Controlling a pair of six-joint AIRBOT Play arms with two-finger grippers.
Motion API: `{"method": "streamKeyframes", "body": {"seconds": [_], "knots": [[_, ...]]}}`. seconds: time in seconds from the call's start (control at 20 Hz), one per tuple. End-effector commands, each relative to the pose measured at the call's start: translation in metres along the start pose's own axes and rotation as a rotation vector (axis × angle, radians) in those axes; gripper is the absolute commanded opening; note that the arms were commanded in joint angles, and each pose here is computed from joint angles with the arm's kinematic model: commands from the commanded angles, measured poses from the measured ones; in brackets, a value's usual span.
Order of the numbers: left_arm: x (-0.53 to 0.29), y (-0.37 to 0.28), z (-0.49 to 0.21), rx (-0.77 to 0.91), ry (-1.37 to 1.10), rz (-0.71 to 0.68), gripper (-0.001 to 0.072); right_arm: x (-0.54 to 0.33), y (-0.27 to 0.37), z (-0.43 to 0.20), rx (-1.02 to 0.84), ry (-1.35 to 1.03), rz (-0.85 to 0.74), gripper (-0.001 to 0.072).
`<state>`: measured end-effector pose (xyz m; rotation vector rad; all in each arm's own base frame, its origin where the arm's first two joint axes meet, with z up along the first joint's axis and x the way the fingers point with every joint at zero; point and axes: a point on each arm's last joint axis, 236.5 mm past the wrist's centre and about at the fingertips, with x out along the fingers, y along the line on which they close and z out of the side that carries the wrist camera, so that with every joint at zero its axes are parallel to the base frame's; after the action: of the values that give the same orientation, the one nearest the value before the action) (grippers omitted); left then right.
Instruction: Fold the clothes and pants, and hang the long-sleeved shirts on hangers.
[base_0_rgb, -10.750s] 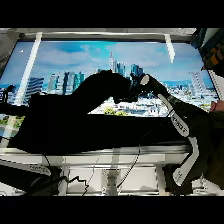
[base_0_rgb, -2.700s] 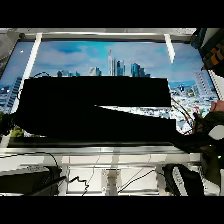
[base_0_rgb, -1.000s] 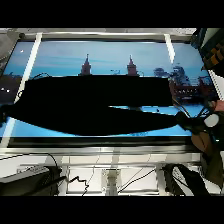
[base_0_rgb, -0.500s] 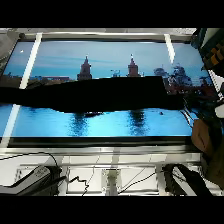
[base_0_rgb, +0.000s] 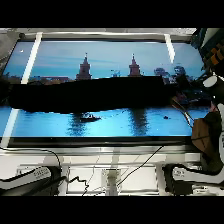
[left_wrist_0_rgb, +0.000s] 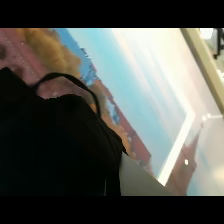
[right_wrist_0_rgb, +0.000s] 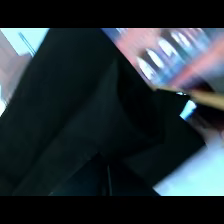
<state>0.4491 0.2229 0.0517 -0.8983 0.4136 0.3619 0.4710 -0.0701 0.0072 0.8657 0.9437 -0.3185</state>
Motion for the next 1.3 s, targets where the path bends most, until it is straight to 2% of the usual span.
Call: {"method": "streamKeyframes", "body": {"seconds": [0.0, 0.2, 0.35, 0.55, 0.6, 0.65, 0.7, 0.75, 0.95, 1.05, 1.25], "knots": [[0.014, 0.012, -0.001, -0.014, -0.022, 0.043, 0.0019, 0.020, 0.024, 0.019, -0.018, -0.013, 0.026, 0.0008], [0.033, 0.024, -0.010, -0.032, -0.007, 0.070, 0.0020, 0.043, 0.033, 0.031, 0.080, -0.072, 0.061, 0.0008], [0.048, 0.027, -0.012, -0.128, -0.006, 0.056, 0.0021, 0.061, 0.041, 0.035, 0.152, -0.099, 0.101, 0.0008], [0.060, 0.020, -0.014, -0.125, 0.005, 0.042, 0.0023, 0.076, 0.049, 0.036, 0.152, -0.131, 0.125, 0.0008], [0.061, 0.016, -0.012, -0.120, 0.003, 0.034, 0.0045, 0.078, 0.047, 0.035, 0.152, -0.127, 0.121, 0.0010], [0.061, 0.010, -0.010, -0.112, -0.001, 0.025, 0.0255, 0.079, 0.046, 0.036, 0.134, -0.131, 0.116, 0.0056], [0.061, 0.004, -0.009, -0.089, 0.004, 0.011, 0.0541, 0.078, 0.047, 0.037, 0.113, -0.139, 0.119, 0.0249], [0.060, -0.003, -0.009, -0.054, 0.016, -0.010, 0.0663, 0.076, 0.049, 0.039, 0.055, -0.149, 0.119, 0.0345], [0.049, -0.033, 0.007, 0.059, 0.003, -0.077, 0.0660, 0.062, 0.064, 0.041, -0.199, -0.138, 0.117, 0.0345], [0.036, -0.048, 0.020, 0.145, -0.035, -0.098, 0.0660, 0.052, 0.075, 0.045, -0.231, -0.137, 0.131, 0.0345], [-0.005, -0.066, 0.050, 0.192, -0.095, -0.138, 0.0660, 0.031, 0.088, 0.045, -0.266, -0.120, 0.142, 0.0345]]}}
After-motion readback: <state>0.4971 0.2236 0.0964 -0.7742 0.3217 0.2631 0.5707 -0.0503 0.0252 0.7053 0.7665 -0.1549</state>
